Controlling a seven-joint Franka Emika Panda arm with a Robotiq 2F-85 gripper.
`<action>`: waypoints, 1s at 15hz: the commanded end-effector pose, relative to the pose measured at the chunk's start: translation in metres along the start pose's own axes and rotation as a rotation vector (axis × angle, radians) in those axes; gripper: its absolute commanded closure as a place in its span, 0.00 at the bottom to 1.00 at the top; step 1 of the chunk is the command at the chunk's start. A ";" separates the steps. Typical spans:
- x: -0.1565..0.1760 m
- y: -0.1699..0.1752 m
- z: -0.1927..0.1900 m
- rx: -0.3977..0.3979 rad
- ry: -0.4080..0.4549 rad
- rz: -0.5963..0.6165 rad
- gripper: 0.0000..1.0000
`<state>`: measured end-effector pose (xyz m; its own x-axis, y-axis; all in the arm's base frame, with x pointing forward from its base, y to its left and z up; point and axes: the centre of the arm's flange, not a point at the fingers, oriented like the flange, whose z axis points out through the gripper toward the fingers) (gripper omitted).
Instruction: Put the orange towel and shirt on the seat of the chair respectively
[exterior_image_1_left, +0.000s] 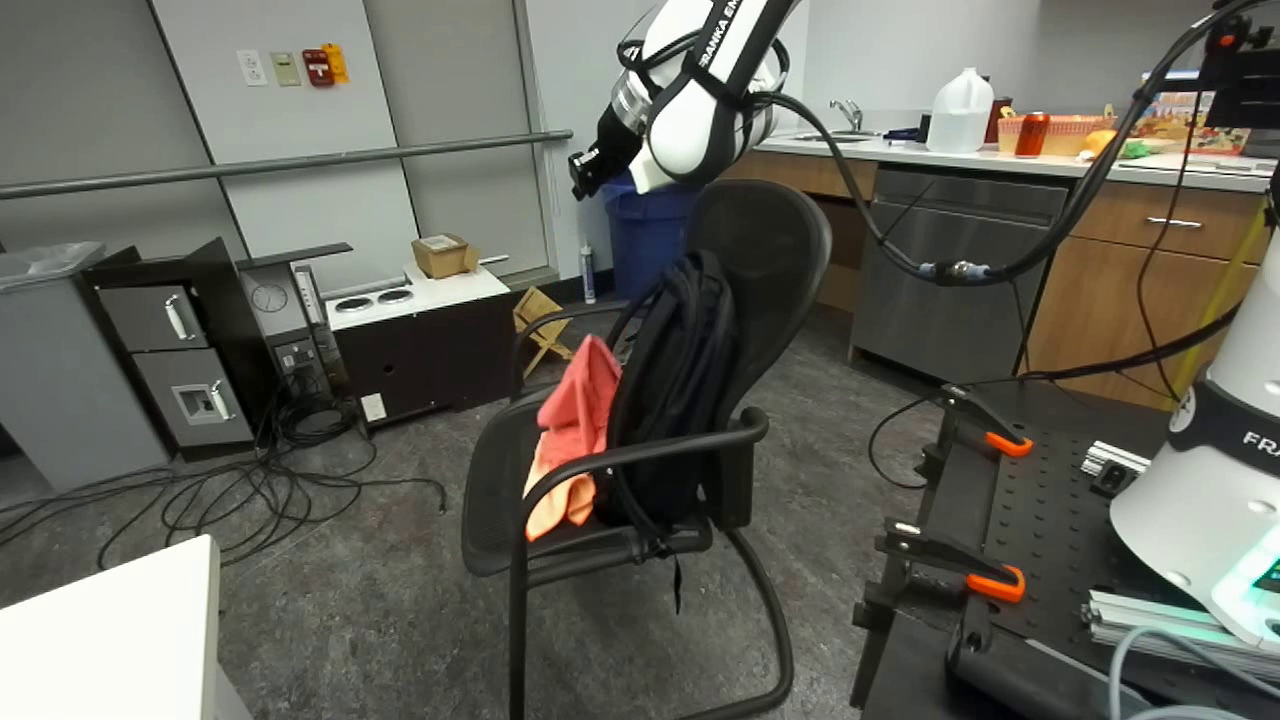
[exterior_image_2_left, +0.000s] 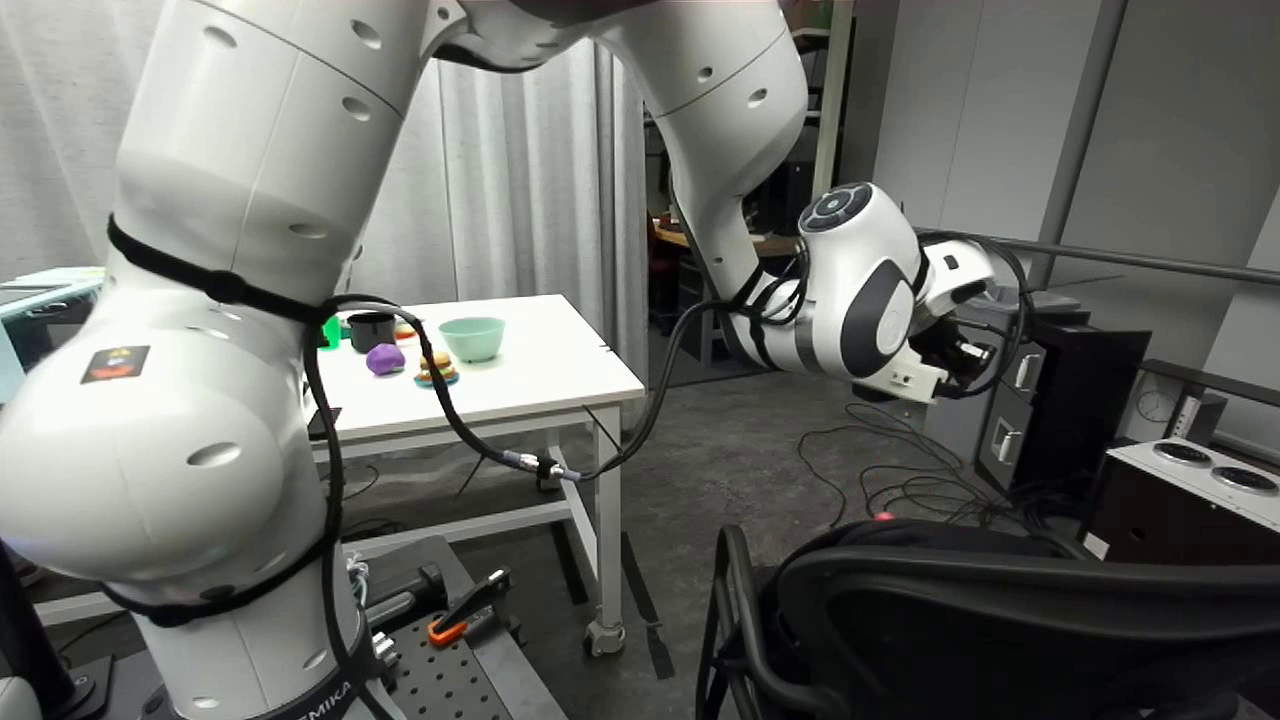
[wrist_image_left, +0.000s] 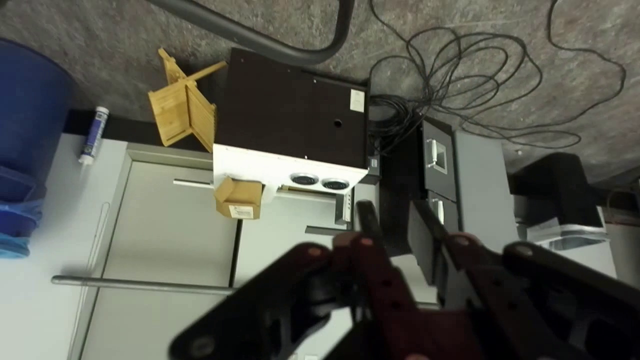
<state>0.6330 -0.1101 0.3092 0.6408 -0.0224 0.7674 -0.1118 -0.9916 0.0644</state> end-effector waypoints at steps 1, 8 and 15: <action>0.003 0.011 -0.009 -0.016 -0.112 0.029 0.43; 0.018 0.021 -0.030 -0.070 -0.394 0.118 0.00; 0.050 0.018 -0.080 -0.078 -0.591 0.159 0.00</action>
<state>0.6094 -0.1236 0.3694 0.9099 -0.2302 0.3450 -0.2643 -0.9629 0.0545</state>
